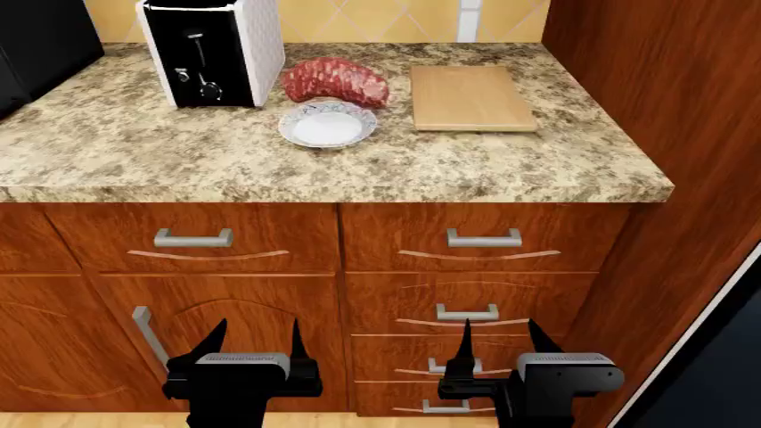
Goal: Pick the salami from the plate and place it on the cutting board. Then pick the condiment bottle from the cabinet and place it next to the cutting board.
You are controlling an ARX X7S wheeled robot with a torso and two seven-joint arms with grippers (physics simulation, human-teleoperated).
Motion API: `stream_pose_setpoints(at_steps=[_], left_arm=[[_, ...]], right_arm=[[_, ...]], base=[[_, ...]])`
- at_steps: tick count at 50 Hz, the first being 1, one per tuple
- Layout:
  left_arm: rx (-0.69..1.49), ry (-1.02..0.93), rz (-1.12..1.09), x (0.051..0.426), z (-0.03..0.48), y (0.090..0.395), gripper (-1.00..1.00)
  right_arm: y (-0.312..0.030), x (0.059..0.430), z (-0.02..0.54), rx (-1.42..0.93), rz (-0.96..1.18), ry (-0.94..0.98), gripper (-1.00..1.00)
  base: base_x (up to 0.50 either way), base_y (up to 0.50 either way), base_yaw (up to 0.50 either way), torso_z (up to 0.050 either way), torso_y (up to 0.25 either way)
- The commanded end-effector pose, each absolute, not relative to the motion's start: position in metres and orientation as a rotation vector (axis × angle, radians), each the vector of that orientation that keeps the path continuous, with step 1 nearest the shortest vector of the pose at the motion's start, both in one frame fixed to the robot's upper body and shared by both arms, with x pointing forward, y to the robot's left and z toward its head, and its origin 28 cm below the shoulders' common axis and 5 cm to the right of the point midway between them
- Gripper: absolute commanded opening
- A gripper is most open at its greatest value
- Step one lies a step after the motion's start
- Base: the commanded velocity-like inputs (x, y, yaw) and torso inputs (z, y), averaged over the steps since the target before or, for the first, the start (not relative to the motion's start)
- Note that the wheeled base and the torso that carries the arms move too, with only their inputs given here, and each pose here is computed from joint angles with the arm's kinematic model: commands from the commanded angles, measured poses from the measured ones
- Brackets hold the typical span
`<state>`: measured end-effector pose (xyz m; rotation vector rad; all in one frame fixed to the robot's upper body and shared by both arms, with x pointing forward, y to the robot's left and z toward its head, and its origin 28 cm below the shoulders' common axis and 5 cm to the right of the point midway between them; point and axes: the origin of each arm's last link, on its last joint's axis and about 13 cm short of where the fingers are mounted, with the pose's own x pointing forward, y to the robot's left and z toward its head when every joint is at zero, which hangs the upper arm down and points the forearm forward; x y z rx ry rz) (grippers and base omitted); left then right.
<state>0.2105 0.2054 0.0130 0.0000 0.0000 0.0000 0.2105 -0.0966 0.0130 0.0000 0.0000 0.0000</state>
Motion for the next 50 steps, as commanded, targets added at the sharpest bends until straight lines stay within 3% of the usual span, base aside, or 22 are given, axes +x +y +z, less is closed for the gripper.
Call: stream_pose_setpoints(at_steps=[1,9,19,23,39,50], left_arm=[[-0.004,-0.003,-0.003,0.21,0.013,0.206,1.0],[-0.046,-0.053,-0.032,0.207,0.033,0.212,1.0],[-0.12,-0.301,-0.014,0.232,0.139,0.221,1.0],[-0.123,-0.378,-0.013,0.231,0.168,0.224,1.0],[-0.016,-0.424,-0.006,0.216,0.18,0.223,1.0],[-0.021,-0.421,-0.012,0.215,0.18,0.222,1.0]], right_arm=[[-0.096,0.211,0.013,0.008,0.007,-0.003,1.0],[-0.101,0.208,0.031,-0.003,-0.02,-0.082,1.0],[-0.109,0.216,0.147,-0.047,-0.009,-0.334,1.0],[-0.107,0.214,0.169,-0.043,0.019,-0.386,1.0],[-0.103,0.197,0.179,-0.04,0.041,-0.405,1.0],[-0.102,0.193,0.179,-0.089,0.046,-0.441,1.0]], base=[[0.0,0.0,0.0,0.0,0.0],[0.0,0.0,0.0,0.021,0.007],[0.0,0.0,0.0,0.05,0.018],[0.0,0.0,0.0,0.05,0.018],[0.21,0.42,0.0,0.012,0.003],[0.5,0.04,0.0,0.0,0.0]])
